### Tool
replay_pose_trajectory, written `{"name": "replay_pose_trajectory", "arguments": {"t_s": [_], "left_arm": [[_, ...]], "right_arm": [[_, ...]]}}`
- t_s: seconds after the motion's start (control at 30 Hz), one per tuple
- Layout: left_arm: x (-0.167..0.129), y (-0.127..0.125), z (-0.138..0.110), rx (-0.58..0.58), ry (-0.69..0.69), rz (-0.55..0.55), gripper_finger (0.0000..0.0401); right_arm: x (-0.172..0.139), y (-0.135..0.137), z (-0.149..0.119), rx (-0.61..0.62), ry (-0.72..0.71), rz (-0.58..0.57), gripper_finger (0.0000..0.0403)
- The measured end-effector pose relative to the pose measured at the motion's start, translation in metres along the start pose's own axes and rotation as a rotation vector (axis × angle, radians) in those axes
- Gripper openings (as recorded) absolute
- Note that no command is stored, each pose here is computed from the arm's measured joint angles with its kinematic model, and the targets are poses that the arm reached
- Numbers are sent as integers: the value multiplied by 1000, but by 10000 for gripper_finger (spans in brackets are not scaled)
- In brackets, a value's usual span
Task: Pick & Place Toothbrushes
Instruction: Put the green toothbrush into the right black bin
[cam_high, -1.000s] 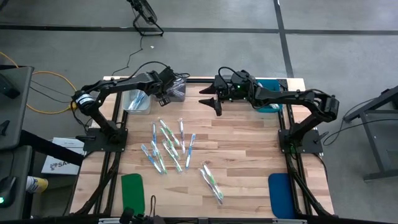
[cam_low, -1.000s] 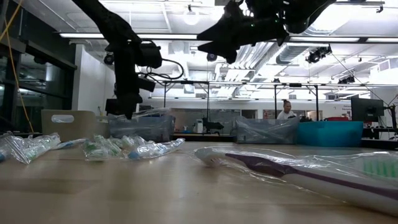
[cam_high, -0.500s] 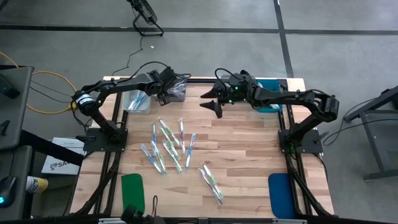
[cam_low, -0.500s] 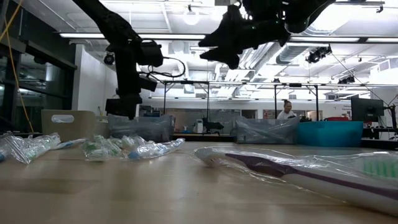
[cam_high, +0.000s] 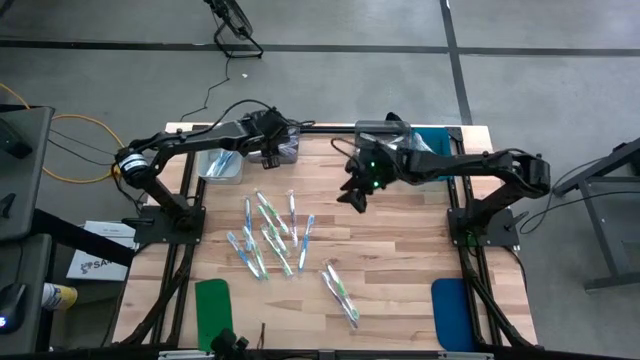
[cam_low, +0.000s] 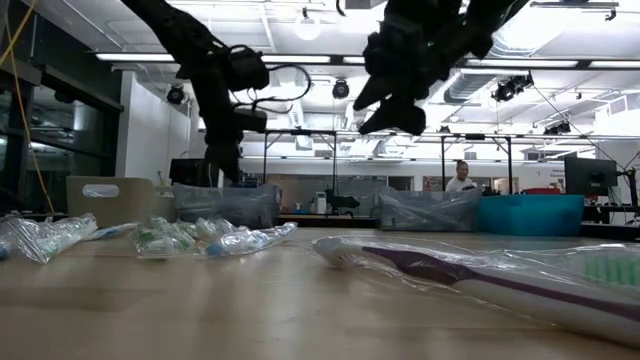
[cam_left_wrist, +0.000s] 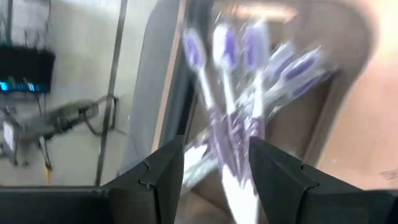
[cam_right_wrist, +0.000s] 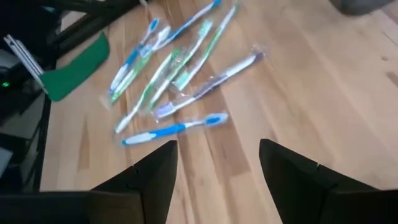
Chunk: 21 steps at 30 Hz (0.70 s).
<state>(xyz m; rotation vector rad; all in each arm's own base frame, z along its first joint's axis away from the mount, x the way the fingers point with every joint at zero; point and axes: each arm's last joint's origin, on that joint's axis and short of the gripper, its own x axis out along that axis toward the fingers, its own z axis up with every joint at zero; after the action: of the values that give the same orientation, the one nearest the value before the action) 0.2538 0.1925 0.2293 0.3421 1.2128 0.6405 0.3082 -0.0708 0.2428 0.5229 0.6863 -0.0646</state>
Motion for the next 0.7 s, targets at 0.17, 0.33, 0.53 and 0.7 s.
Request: {"name": "replay_pose_trajectory", "arguments": {"t_s": [0.17, 0.33, 0.53, 0.7], "left_arm": [[-11, -7, 8, 81, -72, -22, 173], [-24, -7, 11, 133, -146, -45, 173], [-36, -9, 6, 149, -299, -135, 173], [-44, -20, -16, 114, -367, -211, 173]], "right_arm": [[-1, 25, -9, 44, 3, -20, 220], [1, 48, -21, 84, 31, -36, 220], [0, 66, -31, 108, 28, -60, 220], [0, 74, -37, 87, 31, -85, 220]]}}
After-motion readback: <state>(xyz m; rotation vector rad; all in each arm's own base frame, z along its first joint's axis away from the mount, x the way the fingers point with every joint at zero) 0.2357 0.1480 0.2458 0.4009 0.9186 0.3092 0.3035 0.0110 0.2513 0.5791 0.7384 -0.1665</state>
